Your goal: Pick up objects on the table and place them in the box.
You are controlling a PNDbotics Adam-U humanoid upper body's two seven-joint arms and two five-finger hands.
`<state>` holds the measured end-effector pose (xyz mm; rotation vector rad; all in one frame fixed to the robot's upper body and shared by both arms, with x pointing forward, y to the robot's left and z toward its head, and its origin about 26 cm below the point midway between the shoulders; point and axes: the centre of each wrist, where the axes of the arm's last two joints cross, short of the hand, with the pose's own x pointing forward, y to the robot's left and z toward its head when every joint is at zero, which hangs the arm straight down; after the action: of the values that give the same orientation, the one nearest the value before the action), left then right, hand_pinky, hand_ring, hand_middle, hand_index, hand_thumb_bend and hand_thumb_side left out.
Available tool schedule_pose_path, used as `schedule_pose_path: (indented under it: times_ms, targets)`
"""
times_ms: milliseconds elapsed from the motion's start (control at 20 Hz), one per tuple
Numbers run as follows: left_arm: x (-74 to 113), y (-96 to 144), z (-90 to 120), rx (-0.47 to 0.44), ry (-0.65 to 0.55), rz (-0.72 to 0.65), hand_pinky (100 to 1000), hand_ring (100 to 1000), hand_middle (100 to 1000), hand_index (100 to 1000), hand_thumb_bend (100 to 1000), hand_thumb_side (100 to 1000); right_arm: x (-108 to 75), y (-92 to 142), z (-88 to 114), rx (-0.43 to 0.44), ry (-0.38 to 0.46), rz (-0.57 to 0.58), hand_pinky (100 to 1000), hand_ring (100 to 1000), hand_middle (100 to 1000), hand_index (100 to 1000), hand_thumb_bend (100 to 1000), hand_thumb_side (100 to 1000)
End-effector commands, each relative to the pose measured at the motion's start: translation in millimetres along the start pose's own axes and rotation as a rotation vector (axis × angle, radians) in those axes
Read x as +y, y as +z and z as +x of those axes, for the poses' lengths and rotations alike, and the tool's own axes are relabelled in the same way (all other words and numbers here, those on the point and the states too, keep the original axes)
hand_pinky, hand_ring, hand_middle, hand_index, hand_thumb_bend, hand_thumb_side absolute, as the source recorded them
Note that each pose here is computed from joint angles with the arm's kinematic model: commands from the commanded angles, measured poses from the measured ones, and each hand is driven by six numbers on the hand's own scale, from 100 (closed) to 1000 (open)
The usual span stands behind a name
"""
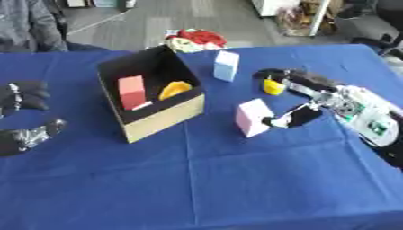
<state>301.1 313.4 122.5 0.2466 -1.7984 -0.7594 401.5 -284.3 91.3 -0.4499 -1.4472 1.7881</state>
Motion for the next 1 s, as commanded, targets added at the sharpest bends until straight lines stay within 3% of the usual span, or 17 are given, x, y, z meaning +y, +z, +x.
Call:
schedule_pose_path:
  times_ms: [50,150,200,250,350,400,500,600,650,700,850,1000]
  targets:
    - [6.0,1.6,12.8,-0.039,-0.002,0.010,754,627,649,814,679,460,1.3,-9.5,-6.9,0.034,0.034,0.079,932,952,947,1000,490,245]
    - [4.5,2.4,13.0,-0.036,0.005,0.006,754,627,649,814,679,462,2.1,-14.8,-12.7,0.049,0.032,0.106,931,949,945,1000,484,247]
    - [3.9,2.6,13.0,-0.035,0.007,0.004,754,627,648,814,679,462,1.6,-16.5,-15.9,0.054,0.031,0.117,931,948,946,1000,435,275]
    - [3.2,3.0,12.8,-0.034,0.010,0.003,754,627,648,814,680,462,0.2,-18.0,-19.2,0.059,0.030,0.125,930,947,944,1000,479,249]
    - [2.2,3.7,12.2,-0.031,0.014,0.001,754,627,648,814,682,461,-3.1,-20.1,-26.0,0.067,0.030,0.143,927,937,934,997,440,284]
    - [1.8,3.9,12.0,-0.029,0.016,0.001,754,626,648,814,680,463,-5.0,-21.0,-29.5,0.071,0.030,0.151,923,930,927,991,466,265]
    - [1.0,4.3,11.5,-0.027,0.021,0.002,753,626,647,814,679,463,-11.1,-22.5,-35.3,0.073,0.032,0.162,900,882,864,933,421,218]
    - [0.4,4.6,11.3,-0.026,0.024,0.003,753,626,647,814,679,464,-21.6,-21.9,-38.2,0.074,0.046,0.160,888,859,819,891,394,176]
    - [0.2,4.7,11.2,-0.026,0.025,0.003,753,625,646,814,678,463,-28.7,-21.2,-38.3,0.075,0.057,0.156,861,807,714,780,298,100]
    - [0.0,4.9,11.1,-0.025,0.026,0.005,753,625,646,814,677,463,-36.6,-20.6,-37.4,0.077,0.070,0.148,852,788,672,743,246,100]
    - [-0.6,5.3,10.6,-0.023,0.032,0.012,752,624,645,813,676,463,-59.3,-18.7,-31.2,0.080,0.100,0.084,841,762,616,693,139,100]
    - [-1.5,5.5,10.6,-0.024,0.037,0.016,752,624,644,813,676,462,-80.1,-17.5,-25.0,0.074,0.089,-0.032,839,756,609,686,107,100]
